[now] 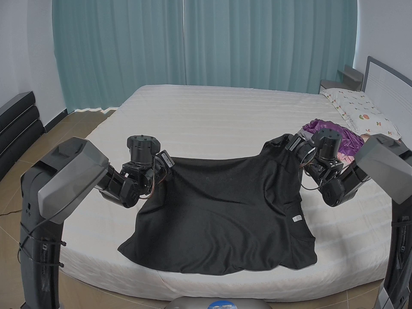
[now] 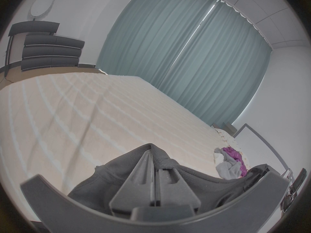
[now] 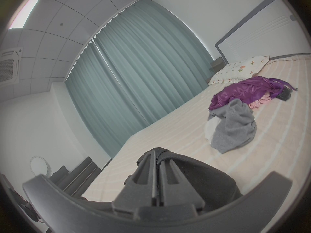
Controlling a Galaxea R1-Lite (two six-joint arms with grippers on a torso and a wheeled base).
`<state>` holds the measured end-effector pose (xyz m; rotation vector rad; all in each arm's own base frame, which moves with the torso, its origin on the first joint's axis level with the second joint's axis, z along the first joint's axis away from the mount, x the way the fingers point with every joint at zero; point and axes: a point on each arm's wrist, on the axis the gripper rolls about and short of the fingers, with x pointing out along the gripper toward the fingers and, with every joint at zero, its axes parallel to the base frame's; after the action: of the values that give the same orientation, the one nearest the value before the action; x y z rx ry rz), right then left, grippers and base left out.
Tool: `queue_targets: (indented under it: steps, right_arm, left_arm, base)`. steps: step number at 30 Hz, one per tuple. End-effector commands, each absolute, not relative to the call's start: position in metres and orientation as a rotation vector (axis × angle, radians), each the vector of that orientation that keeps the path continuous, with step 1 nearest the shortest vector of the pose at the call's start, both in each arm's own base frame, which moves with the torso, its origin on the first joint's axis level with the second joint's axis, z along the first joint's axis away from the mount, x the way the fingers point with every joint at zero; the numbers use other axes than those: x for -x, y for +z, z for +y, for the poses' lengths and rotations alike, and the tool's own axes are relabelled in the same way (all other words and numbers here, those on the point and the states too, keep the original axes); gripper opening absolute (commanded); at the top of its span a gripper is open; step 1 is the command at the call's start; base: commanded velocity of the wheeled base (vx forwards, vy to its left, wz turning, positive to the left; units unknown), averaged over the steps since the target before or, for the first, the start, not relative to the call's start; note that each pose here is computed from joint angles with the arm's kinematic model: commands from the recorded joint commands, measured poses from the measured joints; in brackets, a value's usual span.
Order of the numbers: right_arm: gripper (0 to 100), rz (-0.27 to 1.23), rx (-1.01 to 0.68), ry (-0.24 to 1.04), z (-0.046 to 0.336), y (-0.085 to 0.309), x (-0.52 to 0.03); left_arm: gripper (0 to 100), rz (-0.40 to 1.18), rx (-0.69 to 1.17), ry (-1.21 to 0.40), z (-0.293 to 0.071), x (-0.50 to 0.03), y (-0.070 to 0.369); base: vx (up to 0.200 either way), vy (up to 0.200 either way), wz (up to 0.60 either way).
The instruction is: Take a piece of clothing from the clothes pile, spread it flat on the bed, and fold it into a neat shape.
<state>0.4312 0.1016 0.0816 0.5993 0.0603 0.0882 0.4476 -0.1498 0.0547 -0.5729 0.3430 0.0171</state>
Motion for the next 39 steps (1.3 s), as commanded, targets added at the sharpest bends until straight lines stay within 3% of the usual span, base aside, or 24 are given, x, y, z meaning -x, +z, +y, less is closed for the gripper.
queue_targets:
  steps: [1, 2, 3, 8, 12, 14, 17, 24, 34, 36, 39]
  right_arm:
    - [0, 0.139, -0.583, 0.036, 0.101, 0.013, -0.446]
    - [0, 0.141, -0.588, 0.025, 0.100, 0.007, -0.448]
    - [100, 0.151, -0.587, 0.022, 0.100, 0.001, -0.450]
    - [100, 0.189, -0.572, 0.007, 0.102, -0.033, -0.458]
    - [100, 0.156, -0.585, -0.017, 0.097, -0.034, -0.466]
    - [100, -0.001, -0.612, -0.103, 0.085, -0.007, -0.484]
    - [100, -0.075, -0.624, -0.135, 0.078, 0.007, -0.494]
    - [100, 0.069, -0.595, -0.143, 0.075, -0.024, -0.474]
    - [100, 0.162, -0.709, -0.073, 0.076, -0.009, -0.437]
    - [100, 0.155, -0.725, -0.070, 0.076, -0.007, -0.436]
    - [100, 0.141, -0.758, -0.079, 0.071, -0.010, -0.435]
  left_arm:
    - [0, 0.400, 0.576, 0.045, -0.155, -0.461, 0.003]
    - [100, 0.400, 0.594, 0.048, -0.156, -0.463, 0.000]
    - [100, 0.403, 0.605, 0.050, -0.158, -0.466, -0.003]
    - [100, 0.394, 0.595, 0.090, -0.159, -0.473, -0.021]
    - [100, 0.370, 0.591, 0.126, -0.156, -0.476, -0.023]
    - [100, 0.265, 0.617, 0.195, -0.146, -0.489, -0.011]
    - [100, 0.233, 0.627, 0.206, -0.142, -0.494, -0.008]
    - [100, 0.333, 0.583, 0.254, -0.132, -0.489, -0.021]
    - [100, 0.111, 0.781, 0.174, -0.105, -0.516, 0.061]
    - [100, 0.089, 0.784, 0.173, -0.102, -0.521, 0.066]
    - [100, 0.169, 0.754, 0.200, -0.106, -0.525, 0.041]
  base:
    - [0.000, 0.000, 0.00]
    - [0.000, 0.000, 0.00]
    - [0.000, 0.000, 0.00]
    - [0.000, 0.000, 0.00]
    - [0.000, 0.000, 0.00]
    - [0.000, 0.000, 0.00]
    - [0.000, 0.000, 0.00]
    - [0.000, 0.000, 0.00]
    - [0.000, 0.000, 0.00]
    - [0.000, 0.000, 0.00]
    - [0.000, 0.000, 0.00]
